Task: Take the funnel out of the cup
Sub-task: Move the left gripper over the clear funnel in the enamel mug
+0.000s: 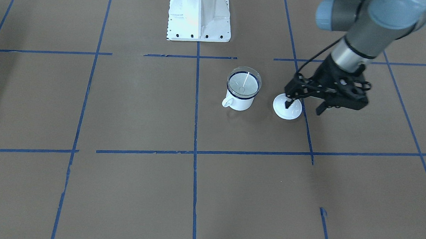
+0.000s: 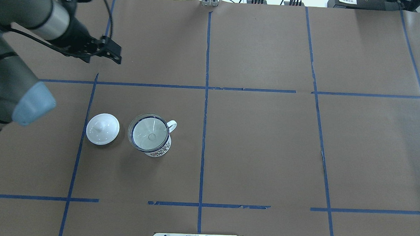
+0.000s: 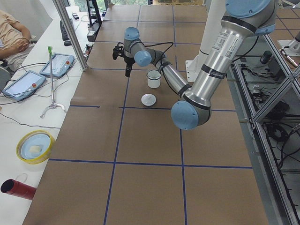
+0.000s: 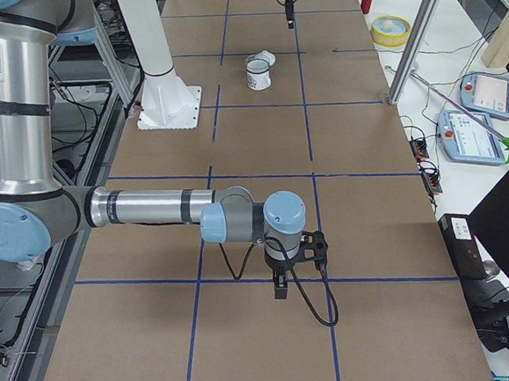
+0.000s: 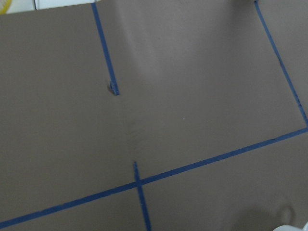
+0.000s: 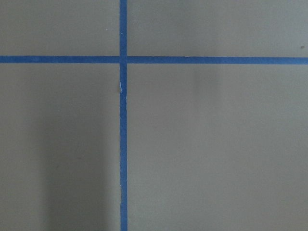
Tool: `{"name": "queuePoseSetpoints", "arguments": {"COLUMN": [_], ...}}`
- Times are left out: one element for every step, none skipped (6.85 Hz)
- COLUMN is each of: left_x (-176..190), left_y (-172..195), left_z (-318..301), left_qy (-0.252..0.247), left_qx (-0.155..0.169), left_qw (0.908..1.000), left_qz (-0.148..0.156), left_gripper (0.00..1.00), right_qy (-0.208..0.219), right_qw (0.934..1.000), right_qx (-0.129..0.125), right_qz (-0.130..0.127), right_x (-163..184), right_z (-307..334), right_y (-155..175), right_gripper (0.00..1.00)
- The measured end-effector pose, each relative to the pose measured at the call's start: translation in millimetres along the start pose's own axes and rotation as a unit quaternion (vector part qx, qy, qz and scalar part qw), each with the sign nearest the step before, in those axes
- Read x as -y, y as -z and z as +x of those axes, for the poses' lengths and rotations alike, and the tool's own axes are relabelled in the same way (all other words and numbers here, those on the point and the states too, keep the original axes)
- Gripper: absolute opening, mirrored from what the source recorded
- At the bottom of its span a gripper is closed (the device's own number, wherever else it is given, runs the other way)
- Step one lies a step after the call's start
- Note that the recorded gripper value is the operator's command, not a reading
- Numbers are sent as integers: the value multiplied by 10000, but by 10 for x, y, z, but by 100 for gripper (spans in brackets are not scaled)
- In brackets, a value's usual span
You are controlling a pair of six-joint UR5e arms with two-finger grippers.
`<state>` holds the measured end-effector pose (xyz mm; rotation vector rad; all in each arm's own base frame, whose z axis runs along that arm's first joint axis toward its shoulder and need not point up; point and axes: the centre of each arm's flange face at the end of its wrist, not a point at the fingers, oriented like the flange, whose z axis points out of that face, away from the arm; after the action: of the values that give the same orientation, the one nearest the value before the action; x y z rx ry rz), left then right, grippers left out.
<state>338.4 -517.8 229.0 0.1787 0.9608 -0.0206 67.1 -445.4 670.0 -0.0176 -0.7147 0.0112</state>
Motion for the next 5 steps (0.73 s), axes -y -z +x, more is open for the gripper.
{"name": "queuePoseSetpoints", "arguments": {"left_x": [-204, -384, -547, -687, -831], "left_y": [-178, -311, -441, -560, -706], "left_z": [439, 774, 1051, 1240, 1347], "left_qy": [354, 637, 784, 867, 915], "left_qx": [87, 175, 352, 529, 676], "left_qw": [9992, 9976, 9959, 9942, 9927], "left_qz": [-145, -220, -281, -357, -403], "left_gripper": [100, 100, 100, 100, 100], "right_qy": [0, 0, 0, 0, 0], "right_qw": [10000, 10000, 10000, 10000, 10000], "right_qx": [0, 0, 0, 0, 0], "right_qz": [0, 0, 0, 0, 0], "right_x": [0, 0, 0, 0, 0], "right_z": [0, 0, 0, 0, 0], "right_y": [0, 0, 0, 0, 0], "right_gripper": [100, 100, 100, 100, 100]}}
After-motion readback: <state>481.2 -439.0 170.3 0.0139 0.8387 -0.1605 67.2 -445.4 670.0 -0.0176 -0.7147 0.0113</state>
